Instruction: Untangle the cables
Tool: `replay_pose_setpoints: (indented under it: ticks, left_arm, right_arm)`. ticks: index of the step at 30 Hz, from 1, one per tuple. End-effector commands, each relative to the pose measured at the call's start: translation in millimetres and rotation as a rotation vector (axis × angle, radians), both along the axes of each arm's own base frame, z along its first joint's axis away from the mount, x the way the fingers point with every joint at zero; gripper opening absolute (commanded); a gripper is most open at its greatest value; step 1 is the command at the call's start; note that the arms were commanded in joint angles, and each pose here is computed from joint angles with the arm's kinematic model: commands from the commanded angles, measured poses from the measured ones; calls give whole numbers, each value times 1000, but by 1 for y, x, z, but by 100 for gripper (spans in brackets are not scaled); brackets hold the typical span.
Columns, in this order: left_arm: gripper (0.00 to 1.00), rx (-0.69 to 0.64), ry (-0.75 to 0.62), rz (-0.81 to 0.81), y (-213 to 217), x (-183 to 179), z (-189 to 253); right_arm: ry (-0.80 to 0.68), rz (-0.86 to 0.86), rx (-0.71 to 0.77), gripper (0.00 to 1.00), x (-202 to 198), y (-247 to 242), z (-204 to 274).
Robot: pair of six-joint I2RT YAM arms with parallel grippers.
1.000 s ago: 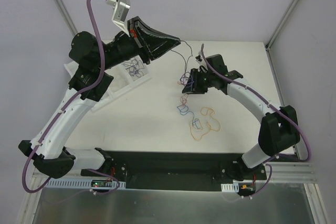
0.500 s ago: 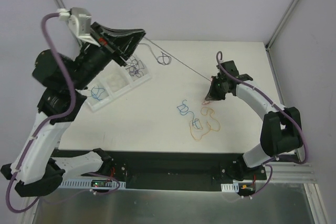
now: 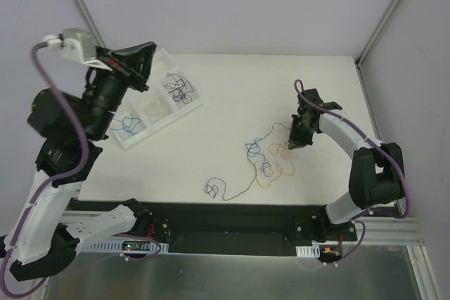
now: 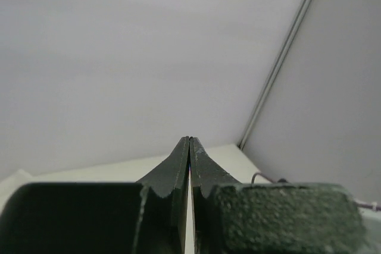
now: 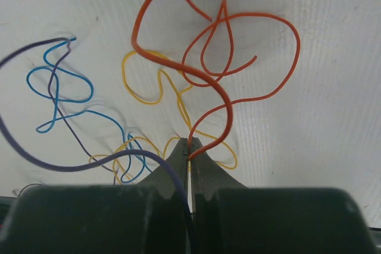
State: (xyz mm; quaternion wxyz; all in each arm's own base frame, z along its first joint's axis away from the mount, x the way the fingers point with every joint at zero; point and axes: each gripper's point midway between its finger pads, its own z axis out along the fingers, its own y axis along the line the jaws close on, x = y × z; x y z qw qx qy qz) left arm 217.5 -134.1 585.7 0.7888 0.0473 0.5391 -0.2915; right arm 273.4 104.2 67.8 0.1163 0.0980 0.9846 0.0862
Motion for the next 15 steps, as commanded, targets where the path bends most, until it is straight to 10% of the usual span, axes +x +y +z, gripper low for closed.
replay_pose_setpoints:
  ticks: [1, 4, 6, 11, 15]
  left_arm:
    - [0, 124, 297, -87, -55, 45, -93]
    - [5, 177, 494, -218, -93, 55, -162]
    - [32, 218, 649, -400, -126, 50, -213]
    - [60, 360, 1078, -810, -182, 9, -339]
    - [62, 475, 1239, -807, -183, -12, -400]
  right_arm:
    - [0, 78, 85, 0, -5, 14, 17]
    - [-30, 105, 108, 0, -6, 18, 30]
    - [-41, 116, 107, 2, -6, 18, 36]
    - [-17, 140, 153, 8, -10, 26, 42]
    - [0, 144, 168, 10, -16, 28, 38]
